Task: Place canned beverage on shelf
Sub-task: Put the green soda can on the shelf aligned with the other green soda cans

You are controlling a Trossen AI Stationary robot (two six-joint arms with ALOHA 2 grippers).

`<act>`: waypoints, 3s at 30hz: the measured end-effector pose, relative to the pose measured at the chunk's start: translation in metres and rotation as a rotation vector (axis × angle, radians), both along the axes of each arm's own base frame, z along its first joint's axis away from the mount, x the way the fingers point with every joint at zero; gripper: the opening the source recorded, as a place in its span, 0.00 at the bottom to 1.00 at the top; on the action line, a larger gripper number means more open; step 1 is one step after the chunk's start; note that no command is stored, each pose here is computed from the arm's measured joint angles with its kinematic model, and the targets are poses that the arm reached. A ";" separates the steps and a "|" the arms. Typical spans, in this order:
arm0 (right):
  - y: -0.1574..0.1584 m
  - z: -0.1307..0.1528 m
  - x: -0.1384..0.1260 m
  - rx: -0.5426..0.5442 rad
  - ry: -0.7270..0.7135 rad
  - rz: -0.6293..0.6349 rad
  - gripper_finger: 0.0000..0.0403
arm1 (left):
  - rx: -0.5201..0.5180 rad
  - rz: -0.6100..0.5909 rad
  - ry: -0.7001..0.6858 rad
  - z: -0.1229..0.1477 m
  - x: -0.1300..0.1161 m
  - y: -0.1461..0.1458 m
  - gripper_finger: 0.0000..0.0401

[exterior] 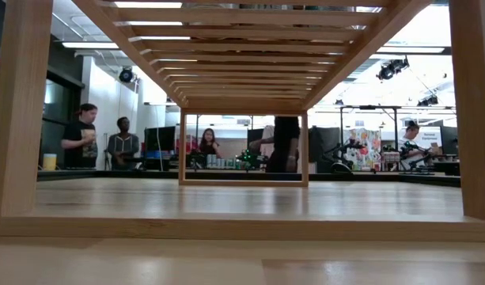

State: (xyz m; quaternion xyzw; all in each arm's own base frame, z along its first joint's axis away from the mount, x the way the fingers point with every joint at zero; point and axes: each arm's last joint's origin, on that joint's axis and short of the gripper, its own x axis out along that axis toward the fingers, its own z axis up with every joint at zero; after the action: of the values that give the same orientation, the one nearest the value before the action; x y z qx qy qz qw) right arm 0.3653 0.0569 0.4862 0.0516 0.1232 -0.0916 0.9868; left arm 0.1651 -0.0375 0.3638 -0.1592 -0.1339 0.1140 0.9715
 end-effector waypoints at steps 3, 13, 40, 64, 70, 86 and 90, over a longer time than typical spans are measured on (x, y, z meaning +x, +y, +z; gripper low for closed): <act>-0.003 -0.015 0.017 -0.007 0.040 -0.023 0.68 | 0.001 0.004 0.008 -0.001 0.002 0.000 0.95; -0.024 -0.065 0.055 -0.039 0.215 -0.127 0.68 | 0.001 0.002 0.007 -0.001 0.001 -0.001 0.95; -0.033 -0.109 0.073 0.001 0.411 -0.170 0.68 | 0.021 0.013 0.078 -0.008 0.003 -0.001 0.95; -0.033 -0.118 0.079 0.037 0.431 -0.166 0.76 | 0.022 0.012 0.084 -0.008 0.003 -0.001 0.95; -0.033 -0.119 0.079 0.043 0.441 -0.151 0.76 | 0.024 0.013 0.085 -0.008 0.003 -0.001 0.95; -0.036 -0.119 0.078 0.048 0.450 -0.161 0.77 | 0.031 0.013 0.108 -0.011 0.003 -0.001 0.95; -0.040 -0.120 0.077 0.061 0.453 -0.176 0.77 | 0.031 0.014 0.108 -0.011 0.003 -0.001 0.95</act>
State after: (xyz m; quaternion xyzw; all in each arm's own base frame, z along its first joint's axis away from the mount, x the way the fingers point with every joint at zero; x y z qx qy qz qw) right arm 0.4426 0.0170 0.3665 0.0703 0.3392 -0.1828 0.9201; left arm 0.1684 -0.0382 0.3532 -0.1367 -0.0842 0.1269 0.9788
